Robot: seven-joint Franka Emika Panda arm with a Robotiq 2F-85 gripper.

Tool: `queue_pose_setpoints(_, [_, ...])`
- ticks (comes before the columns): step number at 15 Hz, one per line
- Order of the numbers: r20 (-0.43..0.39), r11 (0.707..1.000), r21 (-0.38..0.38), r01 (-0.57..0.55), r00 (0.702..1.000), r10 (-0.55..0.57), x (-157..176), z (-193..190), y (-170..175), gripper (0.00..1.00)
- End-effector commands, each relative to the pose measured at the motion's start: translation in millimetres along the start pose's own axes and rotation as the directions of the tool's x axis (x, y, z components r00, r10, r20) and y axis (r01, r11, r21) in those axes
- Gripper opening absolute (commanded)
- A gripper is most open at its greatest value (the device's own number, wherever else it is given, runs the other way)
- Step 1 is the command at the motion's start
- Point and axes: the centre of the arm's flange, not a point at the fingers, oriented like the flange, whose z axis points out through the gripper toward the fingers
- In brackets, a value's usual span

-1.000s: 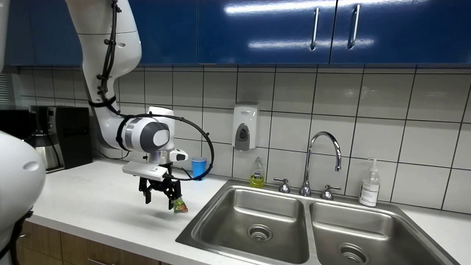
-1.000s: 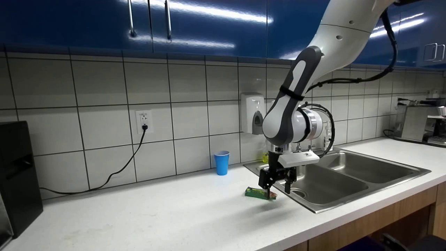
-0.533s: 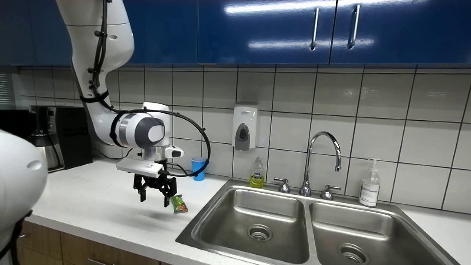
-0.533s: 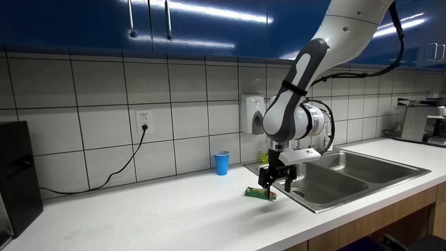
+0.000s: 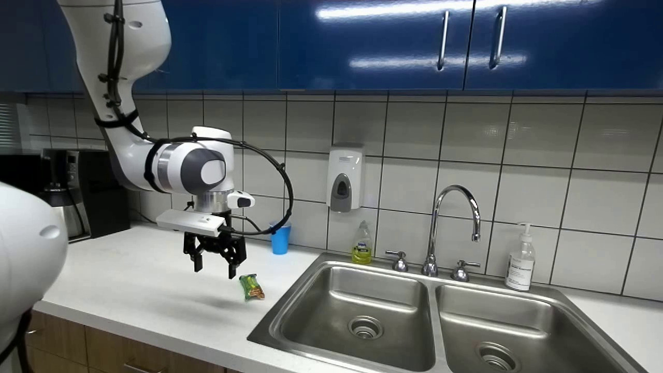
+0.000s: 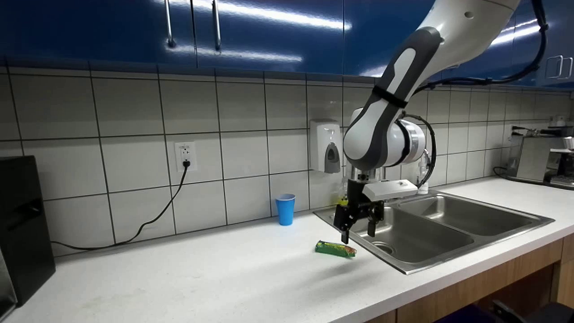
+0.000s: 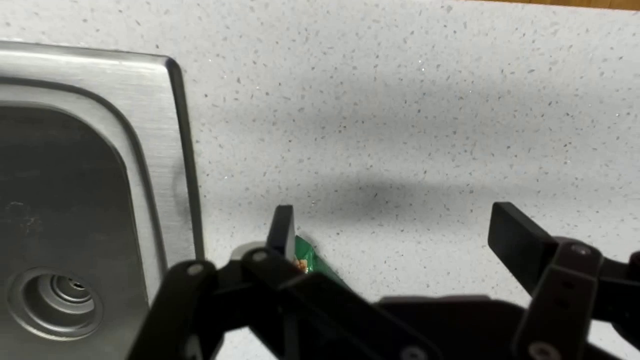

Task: Remove the green packet out of the sink

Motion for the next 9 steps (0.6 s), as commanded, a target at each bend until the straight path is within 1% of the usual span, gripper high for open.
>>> queue_pose_setpoints(1, [-0.019,1.000,-0.010,0.001,1.000,-0.001,-17,-25,-5,1.00])
queue_pose_setpoints(6, [-0.054,1.000,-0.018,-0.005,0.999,0.004,-18,-39,-4,1.00])
queue_pose_setpoints(7, [-0.049,1.000,-0.005,0.002,0.999,-0.002,-8,-25,0,1.00])
queue_pose_setpoints(9, [-0.058,1.000,-0.006,0.003,0.998,-0.003,-9,-29,0,1.00])
